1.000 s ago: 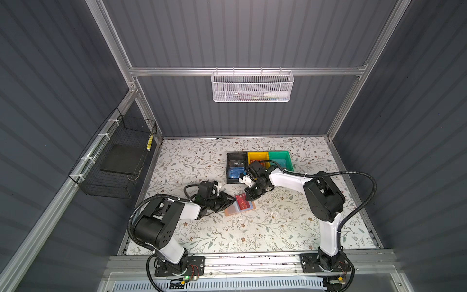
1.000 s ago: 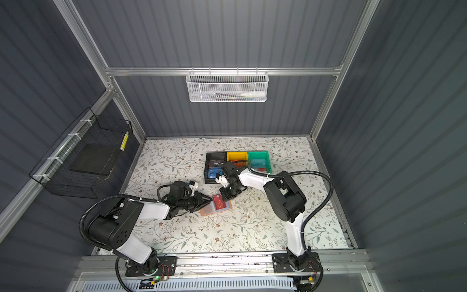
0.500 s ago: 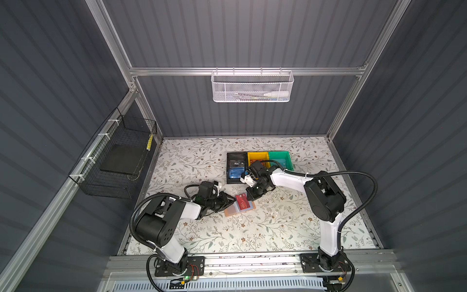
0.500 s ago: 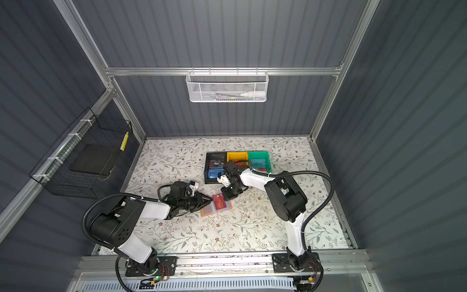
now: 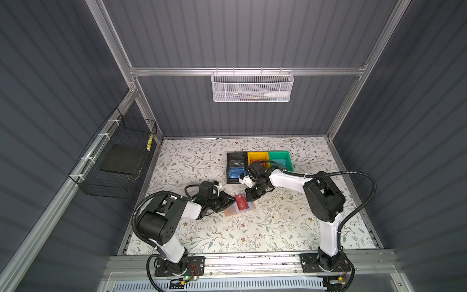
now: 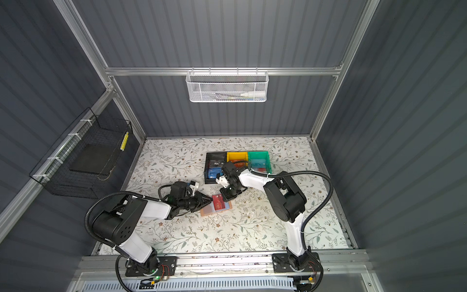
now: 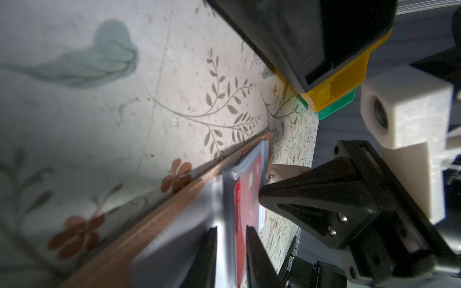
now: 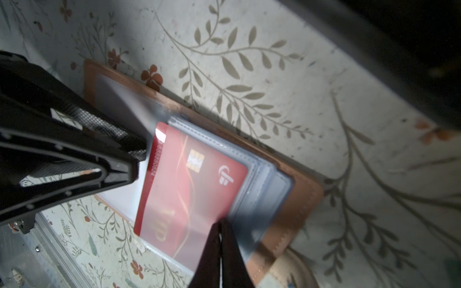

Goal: Take the credit cards out of the card holder
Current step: Take out the credit card from the card slot.

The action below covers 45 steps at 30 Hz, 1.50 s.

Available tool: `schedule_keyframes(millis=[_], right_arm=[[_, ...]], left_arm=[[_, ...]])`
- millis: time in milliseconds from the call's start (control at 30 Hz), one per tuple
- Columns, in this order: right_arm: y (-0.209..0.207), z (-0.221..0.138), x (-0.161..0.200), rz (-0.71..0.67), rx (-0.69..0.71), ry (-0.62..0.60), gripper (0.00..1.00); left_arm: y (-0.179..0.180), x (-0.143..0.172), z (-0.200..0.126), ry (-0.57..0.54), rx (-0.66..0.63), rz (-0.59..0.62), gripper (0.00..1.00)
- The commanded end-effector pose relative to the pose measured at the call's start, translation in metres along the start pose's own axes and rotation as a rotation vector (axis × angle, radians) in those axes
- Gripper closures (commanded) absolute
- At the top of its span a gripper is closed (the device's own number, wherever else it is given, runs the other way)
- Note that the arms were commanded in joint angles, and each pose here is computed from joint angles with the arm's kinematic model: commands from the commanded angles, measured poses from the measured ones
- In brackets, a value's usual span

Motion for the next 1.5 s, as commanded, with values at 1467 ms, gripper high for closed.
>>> schedule_keyframes(millis=[1467], right_arm=[[-0.004,0.016,0.01,0.031,0.002,0.091,0.93]], left_arm=[[0.007,0.008,0.016,0.049,-0.001,-0.038,0.89]])
Point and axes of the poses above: each gripper's point midway between its finger pads, its own z axis out along the fingers, its own y axis along the line the jaws close on, x = y × z, the point moved 10 cm from there along -z, back along the fingers, and after that the axes turned 9 degrees about z, right-handed, at the moved point
